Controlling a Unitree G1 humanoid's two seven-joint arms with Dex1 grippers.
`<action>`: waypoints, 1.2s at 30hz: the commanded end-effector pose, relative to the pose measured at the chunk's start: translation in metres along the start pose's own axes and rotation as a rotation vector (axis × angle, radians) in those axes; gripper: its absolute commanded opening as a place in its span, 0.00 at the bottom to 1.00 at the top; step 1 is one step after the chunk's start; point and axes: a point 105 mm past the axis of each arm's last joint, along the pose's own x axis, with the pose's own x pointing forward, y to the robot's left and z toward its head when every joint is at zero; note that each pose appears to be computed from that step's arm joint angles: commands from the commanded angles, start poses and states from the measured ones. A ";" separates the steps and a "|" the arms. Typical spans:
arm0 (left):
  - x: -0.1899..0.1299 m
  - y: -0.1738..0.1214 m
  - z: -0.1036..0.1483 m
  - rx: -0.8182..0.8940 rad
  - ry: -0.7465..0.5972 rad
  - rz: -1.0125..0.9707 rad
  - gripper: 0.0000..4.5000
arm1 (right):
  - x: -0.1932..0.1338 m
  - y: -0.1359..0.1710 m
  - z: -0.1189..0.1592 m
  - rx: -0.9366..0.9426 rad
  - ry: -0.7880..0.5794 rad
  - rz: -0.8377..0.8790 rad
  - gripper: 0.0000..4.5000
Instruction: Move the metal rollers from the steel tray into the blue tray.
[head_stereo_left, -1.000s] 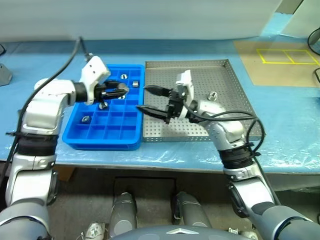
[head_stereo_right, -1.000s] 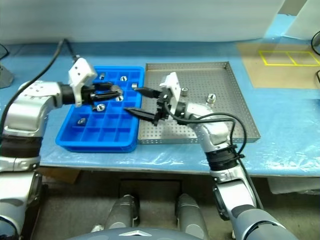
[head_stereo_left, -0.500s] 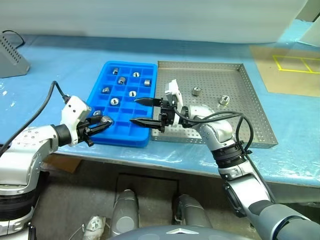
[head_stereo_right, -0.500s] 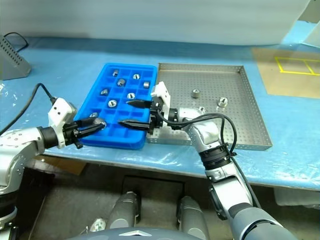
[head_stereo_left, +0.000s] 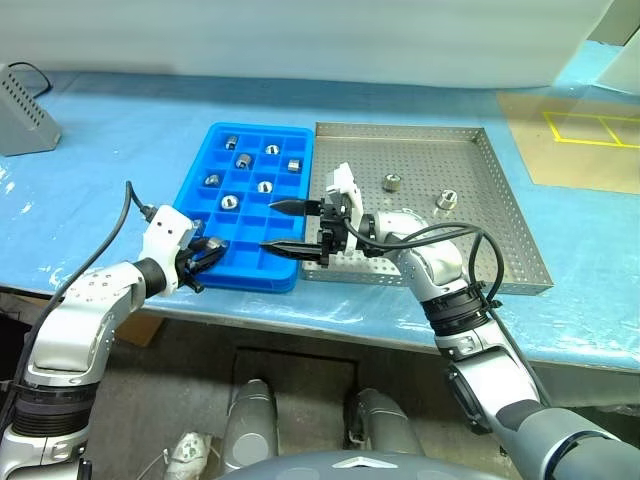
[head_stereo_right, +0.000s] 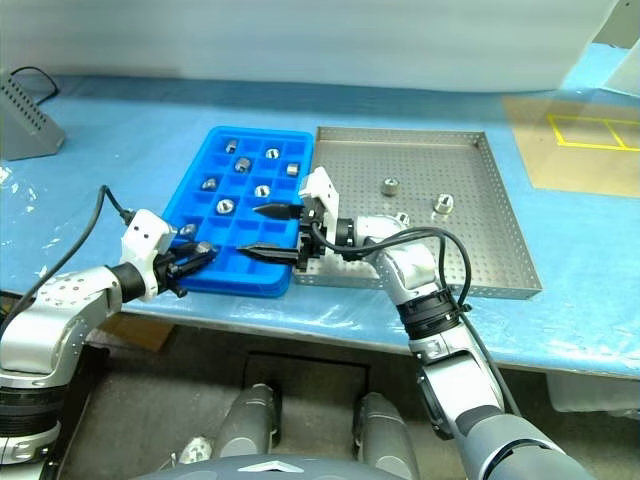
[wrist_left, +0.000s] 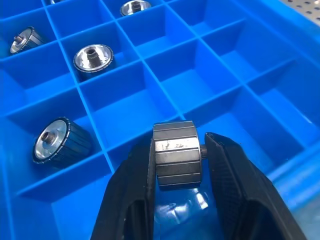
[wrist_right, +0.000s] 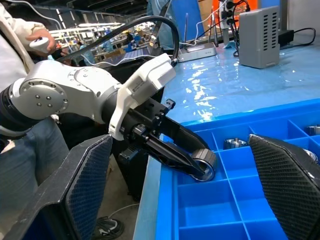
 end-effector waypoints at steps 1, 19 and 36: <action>0.003 0.004 0.001 0.003 -0.004 0.023 0.27 | -0.001 -0.001 0.004 -0.026 -0.025 -0.014 1.00; 0.003 -0.006 0.043 -0.030 -0.166 -0.042 0.65 | -0.012 -0.012 0.012 -0.063 -0.018 -0.088 1.00; 0.043 -0.068 0.119 -0.113 -0.351 -0.365 0.65 | -0.119 -0.136 0.015 -0.183 0.036 -0.804 1.00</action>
